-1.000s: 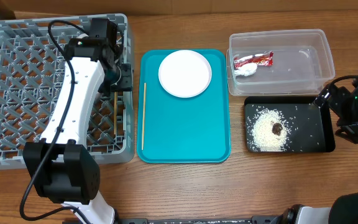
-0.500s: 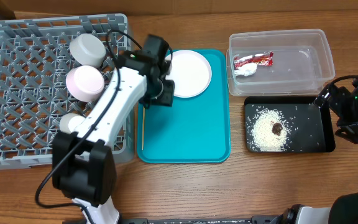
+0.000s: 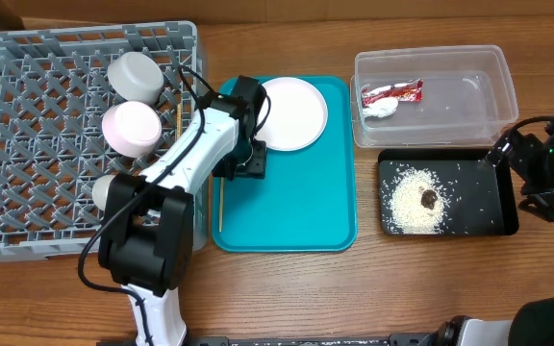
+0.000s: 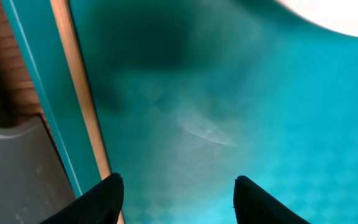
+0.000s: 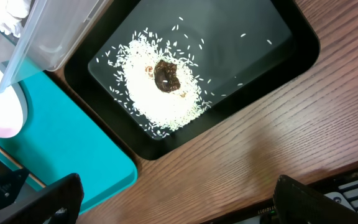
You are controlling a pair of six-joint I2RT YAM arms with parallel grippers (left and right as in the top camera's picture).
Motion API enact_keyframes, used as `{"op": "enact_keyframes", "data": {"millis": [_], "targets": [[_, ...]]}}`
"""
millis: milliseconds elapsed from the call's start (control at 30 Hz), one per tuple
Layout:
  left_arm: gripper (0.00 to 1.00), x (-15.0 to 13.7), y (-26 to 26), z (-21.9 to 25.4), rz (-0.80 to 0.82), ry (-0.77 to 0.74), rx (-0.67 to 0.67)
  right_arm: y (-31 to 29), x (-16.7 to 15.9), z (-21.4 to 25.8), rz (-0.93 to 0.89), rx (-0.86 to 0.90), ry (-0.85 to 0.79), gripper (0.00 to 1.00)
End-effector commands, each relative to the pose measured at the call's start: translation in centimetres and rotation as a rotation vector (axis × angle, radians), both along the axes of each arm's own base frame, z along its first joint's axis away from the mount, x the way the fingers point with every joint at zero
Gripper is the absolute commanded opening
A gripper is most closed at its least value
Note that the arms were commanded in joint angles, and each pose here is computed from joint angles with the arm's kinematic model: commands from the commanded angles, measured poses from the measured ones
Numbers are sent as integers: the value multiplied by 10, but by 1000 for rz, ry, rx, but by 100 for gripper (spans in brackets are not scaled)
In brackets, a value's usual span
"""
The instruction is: Sort waste into correct bins and load items into the dishwasher
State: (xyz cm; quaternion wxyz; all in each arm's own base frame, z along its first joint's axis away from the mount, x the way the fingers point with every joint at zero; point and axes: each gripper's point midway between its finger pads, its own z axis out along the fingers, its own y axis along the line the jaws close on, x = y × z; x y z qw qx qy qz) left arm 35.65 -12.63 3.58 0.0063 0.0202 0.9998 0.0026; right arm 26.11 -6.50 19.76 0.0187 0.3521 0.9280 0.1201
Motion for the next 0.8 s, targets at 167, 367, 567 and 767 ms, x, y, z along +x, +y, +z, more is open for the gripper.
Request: {"op": "enact_keyframes", "data": {"millis": [167, 367, 567, 767], "targets": [[60, -1, 15, -21, 28, 35, 71, 0, 1, 7, 3, -4, -30, 100], [59, -1, 21, -21, 47, 37, 88, 0, 1, 7, 3, -4, -30, 100], [63, -2, 26, -23, 73, 34, 114, 0, 1, 7, 3, -4, -30, 100], [64, -8, 29, -30, 80, 48, 120, 1, 1, 7, 3, -4, -30, 100]]}}
